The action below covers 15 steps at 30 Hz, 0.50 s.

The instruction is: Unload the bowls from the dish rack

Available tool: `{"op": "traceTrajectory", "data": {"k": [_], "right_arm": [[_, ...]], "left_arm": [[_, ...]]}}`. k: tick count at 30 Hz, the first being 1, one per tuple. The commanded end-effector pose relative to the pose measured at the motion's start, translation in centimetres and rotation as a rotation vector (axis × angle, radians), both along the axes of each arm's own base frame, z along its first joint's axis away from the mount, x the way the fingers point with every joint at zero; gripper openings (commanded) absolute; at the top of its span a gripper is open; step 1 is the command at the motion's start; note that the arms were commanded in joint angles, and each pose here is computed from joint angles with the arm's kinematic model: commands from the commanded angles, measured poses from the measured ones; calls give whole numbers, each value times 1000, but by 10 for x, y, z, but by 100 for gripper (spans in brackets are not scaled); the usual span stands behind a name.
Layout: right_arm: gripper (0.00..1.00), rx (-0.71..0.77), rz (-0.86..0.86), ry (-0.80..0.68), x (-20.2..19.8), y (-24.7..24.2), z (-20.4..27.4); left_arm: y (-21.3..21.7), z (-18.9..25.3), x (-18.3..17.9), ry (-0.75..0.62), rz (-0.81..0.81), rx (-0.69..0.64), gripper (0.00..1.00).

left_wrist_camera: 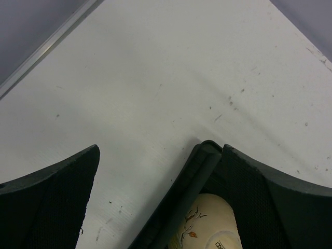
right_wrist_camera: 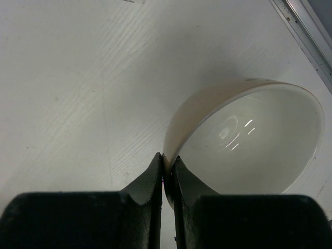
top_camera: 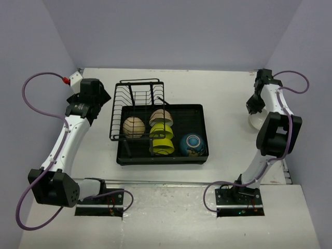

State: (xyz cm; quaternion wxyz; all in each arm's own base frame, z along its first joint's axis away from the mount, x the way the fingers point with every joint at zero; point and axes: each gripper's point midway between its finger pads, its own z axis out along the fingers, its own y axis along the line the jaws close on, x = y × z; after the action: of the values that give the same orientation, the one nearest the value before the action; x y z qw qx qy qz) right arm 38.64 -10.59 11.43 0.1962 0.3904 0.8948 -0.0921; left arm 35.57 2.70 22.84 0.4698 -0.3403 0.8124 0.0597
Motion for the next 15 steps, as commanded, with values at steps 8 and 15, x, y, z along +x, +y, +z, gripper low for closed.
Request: {"op": "traceTrajectory", "data": {"k": [8,15], "right_arm": [[0,-94,4,23,24,-27,-9],[0,-105,12,39,27,-31,-17]], "left_arm": [[4,18,13,-46,10,11,100],[4,18,14,-38,8,16,100]]}}
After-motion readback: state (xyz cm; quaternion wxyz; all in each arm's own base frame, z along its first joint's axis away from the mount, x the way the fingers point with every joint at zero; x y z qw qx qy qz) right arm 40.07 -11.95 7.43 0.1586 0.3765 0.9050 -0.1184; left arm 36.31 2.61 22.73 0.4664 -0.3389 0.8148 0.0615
